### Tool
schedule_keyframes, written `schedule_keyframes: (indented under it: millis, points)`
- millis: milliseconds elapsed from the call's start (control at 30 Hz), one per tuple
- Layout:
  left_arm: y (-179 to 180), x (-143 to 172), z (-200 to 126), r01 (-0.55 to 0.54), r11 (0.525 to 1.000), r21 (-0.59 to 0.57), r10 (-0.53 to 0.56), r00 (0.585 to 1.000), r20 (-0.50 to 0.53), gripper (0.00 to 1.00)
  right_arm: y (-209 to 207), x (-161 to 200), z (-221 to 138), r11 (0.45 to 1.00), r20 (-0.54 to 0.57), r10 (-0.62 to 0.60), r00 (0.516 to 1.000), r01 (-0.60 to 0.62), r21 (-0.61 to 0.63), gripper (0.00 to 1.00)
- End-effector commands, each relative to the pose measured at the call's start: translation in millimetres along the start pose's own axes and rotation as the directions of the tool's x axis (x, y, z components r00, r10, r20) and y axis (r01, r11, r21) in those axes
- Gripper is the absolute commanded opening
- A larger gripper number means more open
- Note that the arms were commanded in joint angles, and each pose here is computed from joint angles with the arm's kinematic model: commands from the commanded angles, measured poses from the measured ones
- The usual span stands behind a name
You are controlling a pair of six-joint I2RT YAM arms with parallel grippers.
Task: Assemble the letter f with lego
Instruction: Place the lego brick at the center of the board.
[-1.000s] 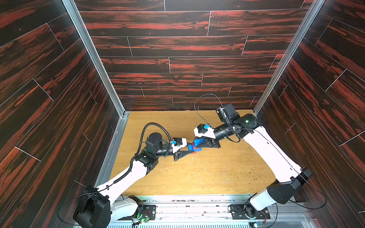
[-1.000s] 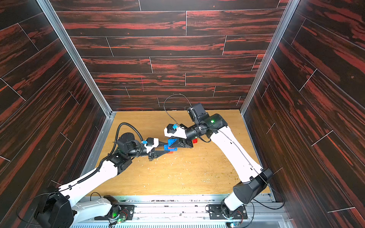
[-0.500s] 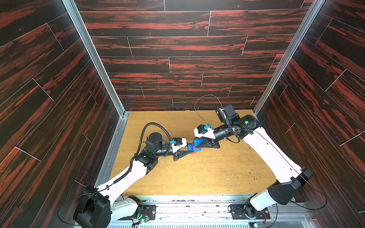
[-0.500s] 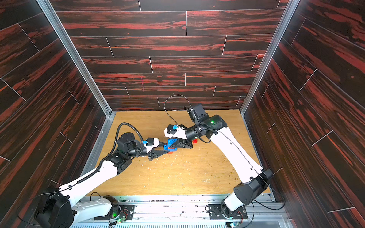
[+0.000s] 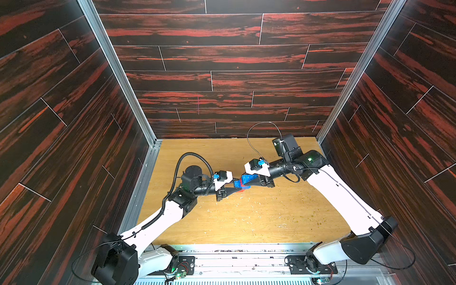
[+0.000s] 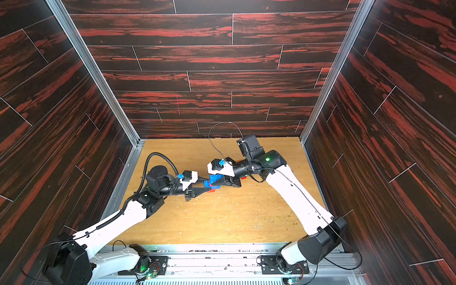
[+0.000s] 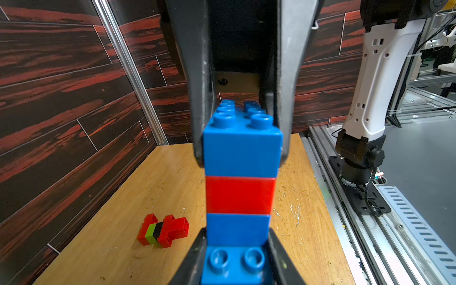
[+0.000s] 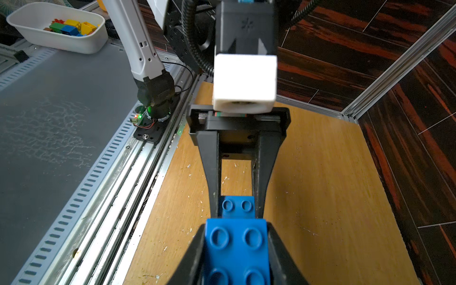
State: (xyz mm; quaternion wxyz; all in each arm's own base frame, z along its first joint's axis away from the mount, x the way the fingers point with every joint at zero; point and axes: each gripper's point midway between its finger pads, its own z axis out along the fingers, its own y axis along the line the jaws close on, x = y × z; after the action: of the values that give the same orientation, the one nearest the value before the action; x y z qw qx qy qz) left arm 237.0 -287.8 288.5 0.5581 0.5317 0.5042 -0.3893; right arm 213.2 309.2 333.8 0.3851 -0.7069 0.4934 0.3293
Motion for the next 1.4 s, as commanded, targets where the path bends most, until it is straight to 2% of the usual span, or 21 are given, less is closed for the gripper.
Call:
schedule_keyframes:
  millis: [0, 200, 233, 267, 600, 1067, 1233, 1367]
  points:
    - [-3.7, -48.4, -10.6, -0.133, 0.991, -0.023, 0.135, 0.984, 0.119, 0.28, 7.1, 4.5, 4.7, 0.998, 0.0, 0.04, 0.999, -0.04, -0.038, 0.37]
    - [-8.5, -51.4, -14.9, -0.147, 0.989, -0.025, 0.149, 0.982, 0.118, 0.27, 4.1, 0.2, 5.0, 0.997, 0.012, 0.056, 0.998, -0.055, -0.047, 0.46]
    - [-8.7, -51.0, -15.5, -0.149, 0.989, -0.025, 0.151, 0.982, 0.114, 0.27, 3.4, -0.3, 5.4, 0.997, 0.013, 0.057, 0.998, -0.056, -0.048, 0.95]
    - [-9.3, -50.4, -15.5, -0.149, 0.988, -0.025, 0.151, 0.982, 0.112, 0.26, 2.3, -0.8, 5.5, 0.997, 0.013, 0.059, 0.998, -0.058, -0.046, 0.99]
    - [-5.9, -36.4, -12.1, -0.13, 0.991, -0.028, 0.132, 0.988, 0.081, 0.24, 2.9, -7.6, -0.5, 0.999, 0.024, 0.037, 0.999, -0.036, -0.024, 0.98]
    - [11.3, -18.4, -19.6, -0.02, 0.994, -0.106, 0.029, 0.996, 0.089, 0.22, 5.0, 18.7, -15.7, 0.992, -0.055, 0.068, 0.996, -0.061, 0.114, 0.98]
    - [20.7, -11.3, -26.0, 0.048, 0.989, -0.141, -0.034, 0.995, 0.098, 0.22, 2.9, 27.4, -21.6, 0.978, -0.082, 0.115, 0.99, -0.098, 0.186, 0.99]
    - [33.3, -4.6, -31.5, 0.145, 0.976, -0.164, -0.127, 0.985, 0.115, 0.22, 2.2, 33.2, -28.4, 0.955, -0.086, 0.166, 0.982, -0.139, 0.26, 0.98]
